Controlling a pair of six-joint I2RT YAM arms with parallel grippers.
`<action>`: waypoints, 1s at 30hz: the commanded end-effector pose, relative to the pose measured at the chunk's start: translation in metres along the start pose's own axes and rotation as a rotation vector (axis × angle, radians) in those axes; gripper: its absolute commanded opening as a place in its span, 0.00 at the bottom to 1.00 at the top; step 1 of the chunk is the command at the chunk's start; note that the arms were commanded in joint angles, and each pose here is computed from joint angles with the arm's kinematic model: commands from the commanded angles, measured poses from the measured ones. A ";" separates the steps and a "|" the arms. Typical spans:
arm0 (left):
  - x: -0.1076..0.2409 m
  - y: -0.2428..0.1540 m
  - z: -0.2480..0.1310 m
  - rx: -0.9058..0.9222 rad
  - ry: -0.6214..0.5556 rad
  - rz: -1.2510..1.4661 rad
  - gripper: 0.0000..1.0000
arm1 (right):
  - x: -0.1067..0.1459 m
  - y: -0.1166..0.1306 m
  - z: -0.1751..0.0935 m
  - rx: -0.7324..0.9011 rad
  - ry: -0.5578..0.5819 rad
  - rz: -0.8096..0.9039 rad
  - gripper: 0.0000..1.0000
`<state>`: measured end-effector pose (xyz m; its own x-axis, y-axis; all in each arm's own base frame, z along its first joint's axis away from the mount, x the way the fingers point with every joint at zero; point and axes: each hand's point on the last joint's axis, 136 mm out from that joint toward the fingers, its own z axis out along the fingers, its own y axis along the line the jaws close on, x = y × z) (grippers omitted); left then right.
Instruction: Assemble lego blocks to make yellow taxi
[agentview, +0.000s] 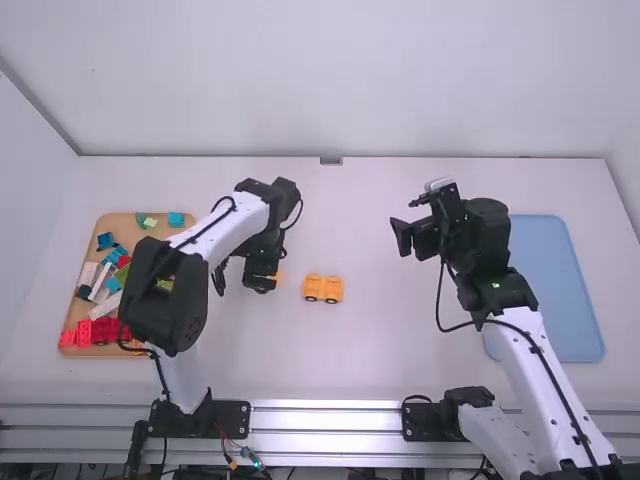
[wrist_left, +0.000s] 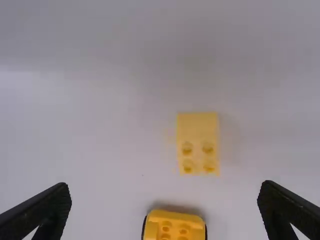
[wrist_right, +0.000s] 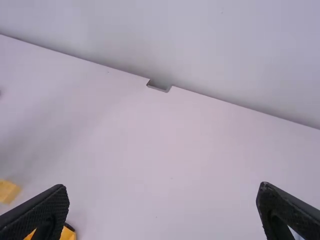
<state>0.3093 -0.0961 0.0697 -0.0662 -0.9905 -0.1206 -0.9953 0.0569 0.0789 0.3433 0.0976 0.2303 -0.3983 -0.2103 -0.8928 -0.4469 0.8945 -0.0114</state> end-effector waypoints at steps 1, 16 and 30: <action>-0.024 -0.024 -0.030 0.095 -0.153 0.307 0.85 | -0.018 0.000 -0.005 -0.001 -0.039 -0.008 0.99; -0.033 -0.107 -0.094 0.084 -0.620 2.048 0.99 | -0.019 0.000 -0.006 0.000 -0.042 -0.009 0.99; 0.032 -0.064 -0.100 1.393 -0.283 2.752 0.99 | -0.017 0.001 -0.004 -0.006 -0.035 -0.007 0.99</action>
<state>0.3980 -0.1188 0.1393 -0.2476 0.8183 -0.5187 0.9560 0.2933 0.0063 0.3433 0.0977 0.2303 -0.3982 -0.2103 -0.8929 -0.4472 0.8944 -0.0112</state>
